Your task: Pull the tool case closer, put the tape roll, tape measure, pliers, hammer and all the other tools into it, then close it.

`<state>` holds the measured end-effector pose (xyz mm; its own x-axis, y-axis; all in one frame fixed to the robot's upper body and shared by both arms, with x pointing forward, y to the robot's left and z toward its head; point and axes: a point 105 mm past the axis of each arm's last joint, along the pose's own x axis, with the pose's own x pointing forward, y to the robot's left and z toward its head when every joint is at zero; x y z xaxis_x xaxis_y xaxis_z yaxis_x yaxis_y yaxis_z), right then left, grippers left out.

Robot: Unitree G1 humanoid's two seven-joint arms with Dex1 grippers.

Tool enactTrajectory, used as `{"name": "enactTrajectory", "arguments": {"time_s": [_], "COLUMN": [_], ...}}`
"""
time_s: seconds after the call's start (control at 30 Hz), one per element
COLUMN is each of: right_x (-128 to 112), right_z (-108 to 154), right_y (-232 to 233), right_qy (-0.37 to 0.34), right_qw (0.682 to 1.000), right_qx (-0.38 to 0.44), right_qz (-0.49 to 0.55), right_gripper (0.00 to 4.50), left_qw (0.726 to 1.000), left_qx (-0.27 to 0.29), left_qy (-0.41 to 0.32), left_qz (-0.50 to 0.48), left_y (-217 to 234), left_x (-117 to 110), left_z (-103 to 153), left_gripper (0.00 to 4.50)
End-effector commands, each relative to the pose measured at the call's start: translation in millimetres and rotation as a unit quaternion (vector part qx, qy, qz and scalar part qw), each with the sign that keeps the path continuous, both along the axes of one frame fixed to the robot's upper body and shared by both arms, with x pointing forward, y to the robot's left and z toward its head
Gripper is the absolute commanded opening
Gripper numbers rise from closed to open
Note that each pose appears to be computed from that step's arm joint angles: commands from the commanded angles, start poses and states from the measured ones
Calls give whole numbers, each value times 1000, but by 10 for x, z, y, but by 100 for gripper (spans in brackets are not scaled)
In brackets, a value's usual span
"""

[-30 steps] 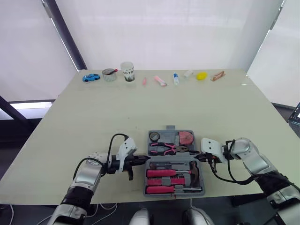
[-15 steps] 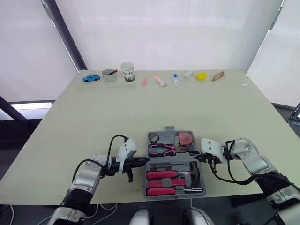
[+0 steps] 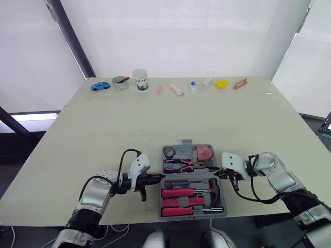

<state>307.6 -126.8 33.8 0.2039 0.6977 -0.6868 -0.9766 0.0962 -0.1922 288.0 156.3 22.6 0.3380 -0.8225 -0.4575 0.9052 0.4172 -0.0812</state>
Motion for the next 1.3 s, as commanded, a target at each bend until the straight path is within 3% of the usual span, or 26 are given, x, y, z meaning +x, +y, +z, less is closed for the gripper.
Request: {"name": "enactTrajectory", "arguments": {"time_s": [0.03,0.13,0.33,0.4,0.43,0.47,0.5,0.63,0.7,0.8,1.0,1.13,1.3], "right_x": [-71,57,92,54,34,16,-26,-142,-215,-235,-344,-306,-60], "right_z": [-68,46,255,293,298,298,292,307,357,522,724,714,651], "right_y": [74,-10,-289,-446,-531,-623,-732,-1077,-1319,-1425,-1095,-856,-510], "right_qy": [14,-3,-2,3,0,-2,3,16,22,24,122,142,171], "right_qw": [1000,999,992,988,987,986,985,979,971,955,930,931,936], "right_qx": [3,31,98,113,111,108,104,98,104,155,252,252,229], "right_qz": [22,-22,-85,-107,-116,-127,-137,-180,-216,-250,-237,-223,-205], "right_gripper": [0,0,0,0,53,78,143,345,444,448,448,450,450], "left_qw": [1000,999,992,990,989,989,988,986,982,974,969,968,976], "left_qx": [2,-42,-96,-106,-106,-105,-107,-112,-124,-148,-199,-221,-206], "left_qy": [26,-4,-70,-66,-65,-64,-59,-52,-49,-61,-88,-91,-76], "left_qz": [-5,2,49,65,74,82,91,115,136,159,119,76,-11], "left_y": [-29,-1,270,412,482,548,615,797,905,958,710,477,87], "left_x": [-114,-106,-156,-228,-258,-290,-329,-428,-462,-420,-368,-362,-389], "left_z": [-134,8,185,190,191,190,194,244,315,437,697,799,699], "left_gripper": [4,4,4,54,79,113,183,380,450,450,450,343,108]}}
